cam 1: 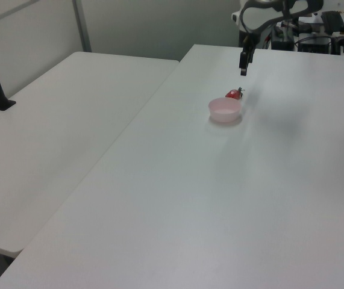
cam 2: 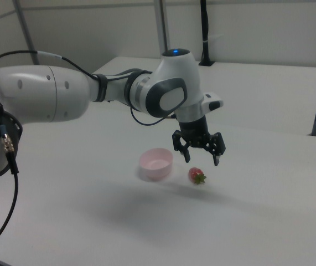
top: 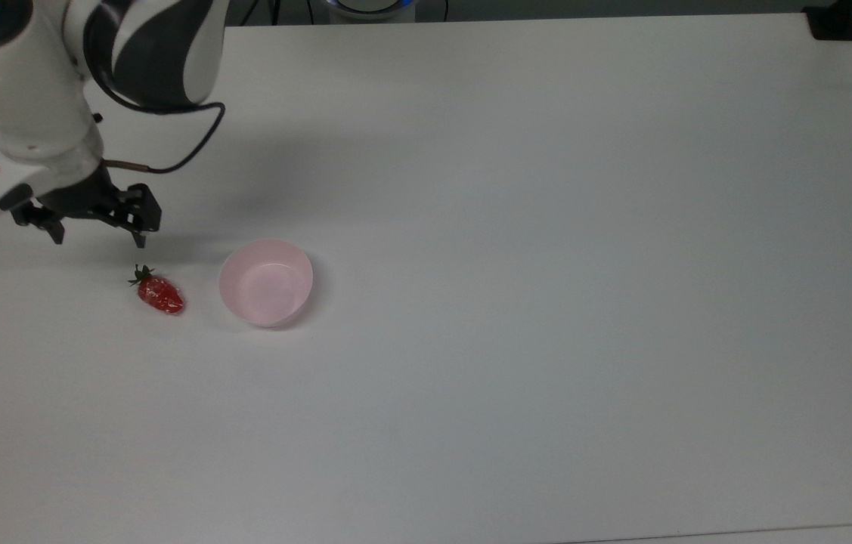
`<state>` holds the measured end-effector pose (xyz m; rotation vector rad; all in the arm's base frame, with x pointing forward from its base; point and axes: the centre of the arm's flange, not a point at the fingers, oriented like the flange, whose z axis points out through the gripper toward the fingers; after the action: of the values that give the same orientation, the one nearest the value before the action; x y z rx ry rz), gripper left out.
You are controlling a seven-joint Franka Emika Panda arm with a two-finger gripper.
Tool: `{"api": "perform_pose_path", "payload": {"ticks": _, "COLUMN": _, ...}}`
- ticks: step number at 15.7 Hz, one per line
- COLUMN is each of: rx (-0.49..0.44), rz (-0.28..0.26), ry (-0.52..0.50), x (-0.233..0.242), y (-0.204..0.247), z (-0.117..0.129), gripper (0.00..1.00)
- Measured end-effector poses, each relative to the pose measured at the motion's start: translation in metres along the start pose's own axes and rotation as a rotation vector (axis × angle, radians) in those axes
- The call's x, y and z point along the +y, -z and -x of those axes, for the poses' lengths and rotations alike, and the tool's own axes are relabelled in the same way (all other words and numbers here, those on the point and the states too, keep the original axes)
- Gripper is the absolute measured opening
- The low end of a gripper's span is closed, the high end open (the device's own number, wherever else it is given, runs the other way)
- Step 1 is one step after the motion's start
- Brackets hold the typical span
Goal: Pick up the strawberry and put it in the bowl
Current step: 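Move the open gripper over the red strawberry, then lower the gripper onto the strawberry and close it around the fruit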
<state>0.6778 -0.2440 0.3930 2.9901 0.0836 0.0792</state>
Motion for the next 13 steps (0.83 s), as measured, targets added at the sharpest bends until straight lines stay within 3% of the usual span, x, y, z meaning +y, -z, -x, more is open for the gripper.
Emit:
{"api": "perform_pose_path", "payload": {"ticks": 6, "rx": -0.011, "rz": -0.017, "ry": 0.043, "x": -0.042, "y": -0.057, "z": -0.021, "gripper": 1.00}}
{"api": "perform_pose_path", "payload": {"ticks": 11, "rx": 0.016, "rz": -0.016, "ry": 0.035, "x": -0.044, "y": -0.069, "z": -0.026, "gripper": 0.95}}
{"api": "perform_pose_path", "payload": {"ticks": 12, "rx": 0.015, "rz": -0.016, "ry": 0.036, "x": -0.044, "y": -0.070, "z": -0.026, "gripper": 0.86}}
{"api": "perform_pose_path", "payload": {"ticks": 13, "rx": 0.013, "rz": -0.016, "ry": 0.036, "x": -0.044, "y": -0.072, "z": -0.026, "gripper": 0.84}}
